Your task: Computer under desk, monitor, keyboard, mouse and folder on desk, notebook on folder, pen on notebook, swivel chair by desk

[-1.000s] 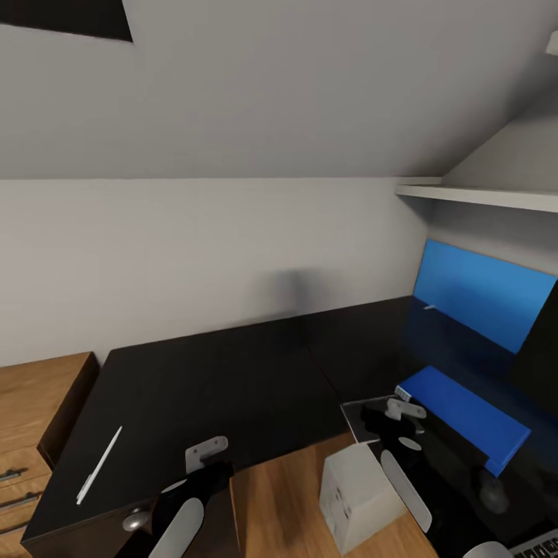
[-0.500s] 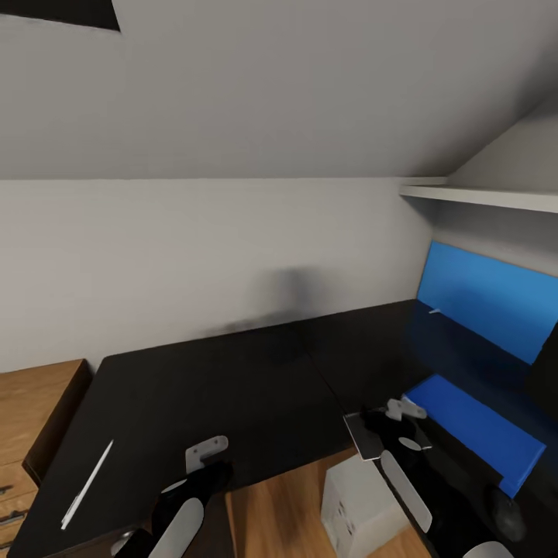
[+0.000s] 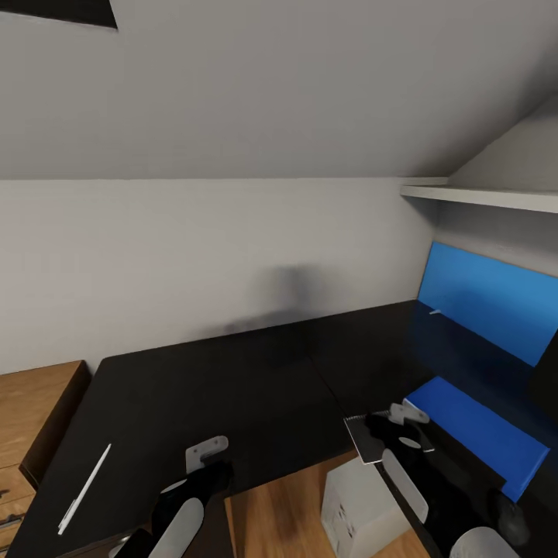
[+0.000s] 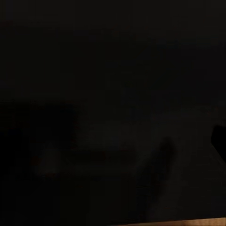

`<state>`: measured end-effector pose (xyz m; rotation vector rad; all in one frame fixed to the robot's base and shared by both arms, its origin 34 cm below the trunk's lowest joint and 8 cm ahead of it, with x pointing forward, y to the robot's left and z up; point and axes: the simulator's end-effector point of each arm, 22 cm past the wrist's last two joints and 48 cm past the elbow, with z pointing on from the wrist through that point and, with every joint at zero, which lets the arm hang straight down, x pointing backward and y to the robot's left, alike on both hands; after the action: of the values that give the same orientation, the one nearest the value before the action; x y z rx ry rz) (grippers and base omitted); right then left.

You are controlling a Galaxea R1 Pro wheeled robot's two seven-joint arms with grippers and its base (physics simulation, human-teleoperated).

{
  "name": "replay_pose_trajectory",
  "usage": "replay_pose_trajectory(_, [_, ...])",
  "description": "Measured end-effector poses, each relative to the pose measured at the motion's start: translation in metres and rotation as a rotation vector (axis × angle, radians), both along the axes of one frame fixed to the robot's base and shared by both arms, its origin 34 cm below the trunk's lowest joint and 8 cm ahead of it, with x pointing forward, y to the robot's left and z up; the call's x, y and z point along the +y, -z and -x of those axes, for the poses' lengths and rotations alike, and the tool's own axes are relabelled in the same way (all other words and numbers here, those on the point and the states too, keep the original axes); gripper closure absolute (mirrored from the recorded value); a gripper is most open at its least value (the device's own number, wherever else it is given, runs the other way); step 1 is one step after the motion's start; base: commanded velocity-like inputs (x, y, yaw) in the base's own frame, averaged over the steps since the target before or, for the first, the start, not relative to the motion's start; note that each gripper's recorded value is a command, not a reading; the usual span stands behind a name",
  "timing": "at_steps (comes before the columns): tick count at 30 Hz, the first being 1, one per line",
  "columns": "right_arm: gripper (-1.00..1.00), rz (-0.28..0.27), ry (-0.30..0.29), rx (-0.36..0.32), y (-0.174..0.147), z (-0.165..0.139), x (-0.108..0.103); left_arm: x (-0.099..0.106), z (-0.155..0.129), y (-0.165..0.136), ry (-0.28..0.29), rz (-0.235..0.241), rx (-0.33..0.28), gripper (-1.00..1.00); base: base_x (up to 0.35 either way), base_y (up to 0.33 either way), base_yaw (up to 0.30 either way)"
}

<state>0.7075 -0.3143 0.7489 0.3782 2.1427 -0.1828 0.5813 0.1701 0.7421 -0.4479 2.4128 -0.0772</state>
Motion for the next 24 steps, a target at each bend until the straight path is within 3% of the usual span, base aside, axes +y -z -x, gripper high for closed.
replay_pose_trajectory(17, [-1.0, 0.005, 0.001, 0.007, 0.0021, -0.0003, -0.0007, -0.0001, -0.0001, -0.0006, -0.001, 0.001, -0.001, -1.0, 0.024, 0.029, 0.0])
replay_pose_trajectory(24, [-1.0, 0.048, -0.021, -0.004, -0.0029, -0.003, 0.0002, -0.0002, -0.0001, -0.0003, 0.0, 0.001, -0.001, -1.0, 0.016, 0.017, 0.0])
